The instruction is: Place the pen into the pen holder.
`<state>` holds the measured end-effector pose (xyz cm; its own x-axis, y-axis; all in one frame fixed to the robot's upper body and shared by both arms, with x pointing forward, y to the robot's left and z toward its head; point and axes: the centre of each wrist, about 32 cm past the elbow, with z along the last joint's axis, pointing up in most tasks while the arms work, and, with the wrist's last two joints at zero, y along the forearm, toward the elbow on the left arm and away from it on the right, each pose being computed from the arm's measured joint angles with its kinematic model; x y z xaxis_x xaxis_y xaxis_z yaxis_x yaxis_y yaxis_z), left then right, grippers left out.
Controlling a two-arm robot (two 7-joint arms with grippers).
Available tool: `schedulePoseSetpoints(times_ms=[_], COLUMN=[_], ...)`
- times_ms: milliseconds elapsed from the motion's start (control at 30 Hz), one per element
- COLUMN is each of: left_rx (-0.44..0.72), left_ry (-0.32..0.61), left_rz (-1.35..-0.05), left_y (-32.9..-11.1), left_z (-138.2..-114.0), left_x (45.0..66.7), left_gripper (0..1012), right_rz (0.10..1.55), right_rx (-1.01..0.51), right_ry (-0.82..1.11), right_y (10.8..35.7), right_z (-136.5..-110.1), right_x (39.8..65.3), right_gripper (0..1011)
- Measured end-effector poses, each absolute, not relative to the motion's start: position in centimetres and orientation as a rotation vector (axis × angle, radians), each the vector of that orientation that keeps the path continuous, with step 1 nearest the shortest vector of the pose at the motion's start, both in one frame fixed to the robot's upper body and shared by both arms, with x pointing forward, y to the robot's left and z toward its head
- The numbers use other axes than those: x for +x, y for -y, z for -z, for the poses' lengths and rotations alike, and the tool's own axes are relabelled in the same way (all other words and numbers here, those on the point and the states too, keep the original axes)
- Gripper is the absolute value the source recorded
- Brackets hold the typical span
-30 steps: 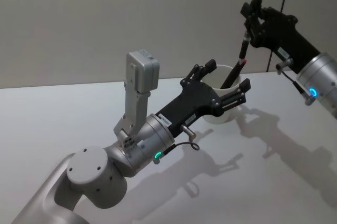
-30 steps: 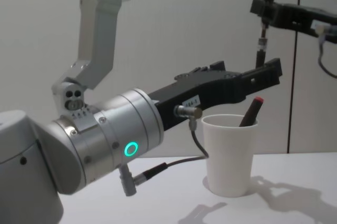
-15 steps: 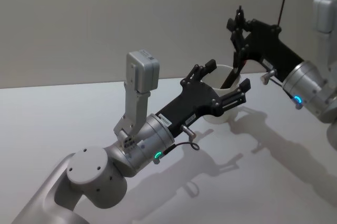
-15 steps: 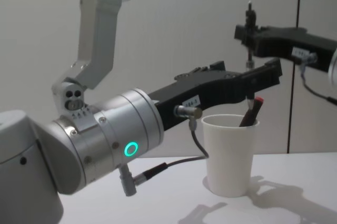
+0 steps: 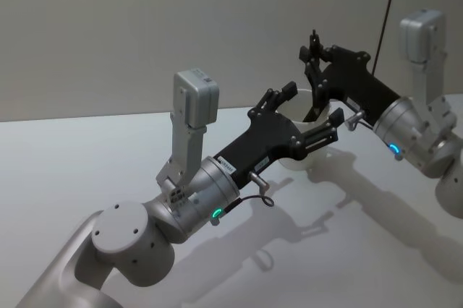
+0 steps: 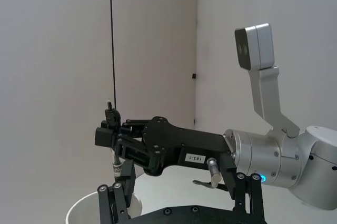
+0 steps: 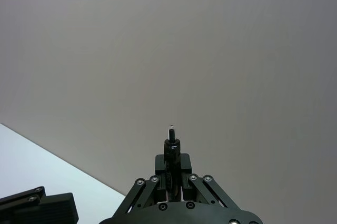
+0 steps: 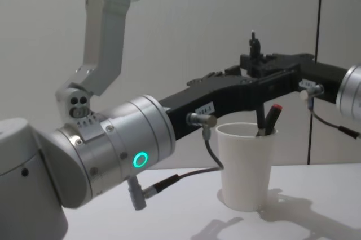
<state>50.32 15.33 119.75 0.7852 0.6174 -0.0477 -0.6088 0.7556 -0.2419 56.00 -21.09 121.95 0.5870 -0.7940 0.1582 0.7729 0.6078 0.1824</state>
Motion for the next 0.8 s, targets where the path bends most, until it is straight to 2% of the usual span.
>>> schedulePoseSetpoints(times_ms=[100, 133, 233, 333, 367, 467, 500, 600, 633, 667, 700, 800], left_rx=[-0.251, -0.251, -0.251, -0.251, -0.251, -0.251, -0.251, -0.251, -0.251, -0.251, -0.251, -0.251], left_ry=[0.036, 0.036, 0.036, 0.036, 0.036, 0.036, 0.036, 0.036, 0.036, 0.036, 0.036, 0.036], left_rz=[-0.669, -0.669, -0.669, -0.669, -0.669, -0.669, -0.669, -0.669, -0.669, -0.669, -0.669, -0.669], left_y=[-15.33, -15.33, -15.33, -15.33, -15.33, -15.33, -15.33, -15.33, -15.33, -15.33, -15.33, -15.33], left_z=[-119.75, -119.75, -119.75, -119.75, -119.75, -119.75, -119.75, -119.75, -119.75, -119.75, -119.75, -119.75], left_x=[50.33, 50.33, 50.33, 50.33, 50.33, 50.33, 50.33, 50.33, 50.33, 50.33, 50.33, 50.33], left_gripper=[1001, 1001, 1001, 1001, 1001, 1001, 1001, 1001, 1001, 1001, 1001, 1001], right_rz=[0.913, 0.913, 0.912, 0.912, 0.911, 0.91, 0.91, 0.91, 0.91, 0.91, 0.91, 0.91], right_rx=[0.09, 0.089, 0.082, 0.078, 0.076, 0.074, 0.073, 0.071, 0.07, 0.069, 0.069, 0.068], right_ry=[0.235, 0.235, 0.235, 0.235, 0.235, 0.236, 0.236, 0.236, 0.236, 0.236, 0.236, 0.236], right_y=[21.0, 20.96, 20.86, 20.84, 20.83, 20.78, 20.76, 20.74, 20.73, 20.72, 20.72, 20.7], right_z=[-121.72, -121.67, -121.47, -121.35, -121.29, -121.21, -121.19, -121.13, -121.1, -121.07, -121.07, -121.04], right_x=[56.07, 56.08, 56.16, 56.18, 56.19, 56.22, 56.23, 56.25, 56.25, 56.26, 56.26, 56.26], right_gripper=[181, 230, 284, 401, 401, 512, 512, 657, 657, 714, 714, 814])
